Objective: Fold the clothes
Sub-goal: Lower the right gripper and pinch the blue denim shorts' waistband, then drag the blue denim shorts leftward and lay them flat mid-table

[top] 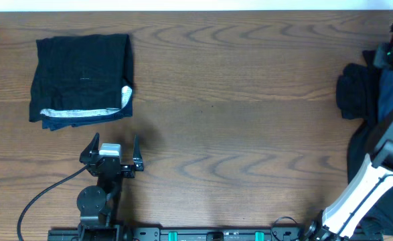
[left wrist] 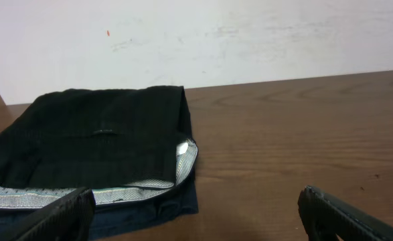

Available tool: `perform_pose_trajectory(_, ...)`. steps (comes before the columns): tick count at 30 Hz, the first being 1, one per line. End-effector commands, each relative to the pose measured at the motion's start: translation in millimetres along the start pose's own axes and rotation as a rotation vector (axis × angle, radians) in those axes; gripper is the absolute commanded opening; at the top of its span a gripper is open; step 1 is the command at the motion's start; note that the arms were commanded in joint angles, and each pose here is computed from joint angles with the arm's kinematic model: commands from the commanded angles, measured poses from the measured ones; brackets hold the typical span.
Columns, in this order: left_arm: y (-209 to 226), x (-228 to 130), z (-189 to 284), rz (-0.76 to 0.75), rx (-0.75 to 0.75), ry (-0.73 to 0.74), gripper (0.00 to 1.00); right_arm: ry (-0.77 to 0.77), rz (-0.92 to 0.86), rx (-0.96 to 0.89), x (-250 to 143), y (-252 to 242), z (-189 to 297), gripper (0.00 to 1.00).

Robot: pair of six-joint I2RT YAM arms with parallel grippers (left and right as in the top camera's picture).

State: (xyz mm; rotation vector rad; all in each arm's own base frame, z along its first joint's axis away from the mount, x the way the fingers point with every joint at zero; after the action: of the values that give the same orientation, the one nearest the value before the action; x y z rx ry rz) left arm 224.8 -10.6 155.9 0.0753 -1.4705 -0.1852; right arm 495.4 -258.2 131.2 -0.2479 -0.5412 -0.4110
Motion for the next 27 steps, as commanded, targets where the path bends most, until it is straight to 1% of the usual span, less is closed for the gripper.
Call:
perform_pose_trajectory(1,-6.3,-13.2,-0.8,-0.007,-0.032,0.040,0.98,-0.078,-0.046,0.032,21.3,-0.2,47.3,0.01)
perform_pose_trajectory(4,-6.3,-13.1,-0.8,-0.007,-0.032,0.039,0.98,-0.070,-0.039,0.056,19.4,4.2,68.9,0.01)
perform_pose_trajectory(8,-6.3,-13.2,-0.8,-0.007,-0.032,0.040,0.98,-0.055,-0.012,0.120,14.5,23.9,99.4,0.01)
perform_pose_trajectory(15,-6.3,-13.1,-0.8,-0.007,-0.032,0.039,0.98,-0.065,0.061,0.309,4.4,93.7,171.4,0.01)
perform_pose_trajectory(20,-6.3,-13.1,-0.8,-0.007,-0.032,0.039,0.98,-0.021,0.151,0.400,-22.2,157.9,212.5,0.01)
perform_pose_trajectory(22,-6.3,-13.1,-0.8,-0.007,-0.032,0.039,0.98,0.023,0.202,0.441,-41.4,190.3,224.5,0.01)
perform_pose_trajectory(27,-6.3,-13.1,-0.8,-0.007,-0.032,0.039,0.98,0.112,0.338,0.508,-86.1,255.4,237.8,0.01)
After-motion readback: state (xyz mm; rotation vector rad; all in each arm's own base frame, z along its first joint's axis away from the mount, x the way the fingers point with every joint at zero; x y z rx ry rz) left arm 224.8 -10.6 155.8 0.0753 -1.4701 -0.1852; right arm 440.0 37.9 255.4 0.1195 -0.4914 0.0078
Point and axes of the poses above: each gripper's point midway between its finger pads, its own z axis back along the fingers, its own y axis along the line the jaws close on, x = y × z, the point moved 2 cm from there along z, back along the fingers, and after that the axes turned 6 degrees about -z, right-handed, at the moved point
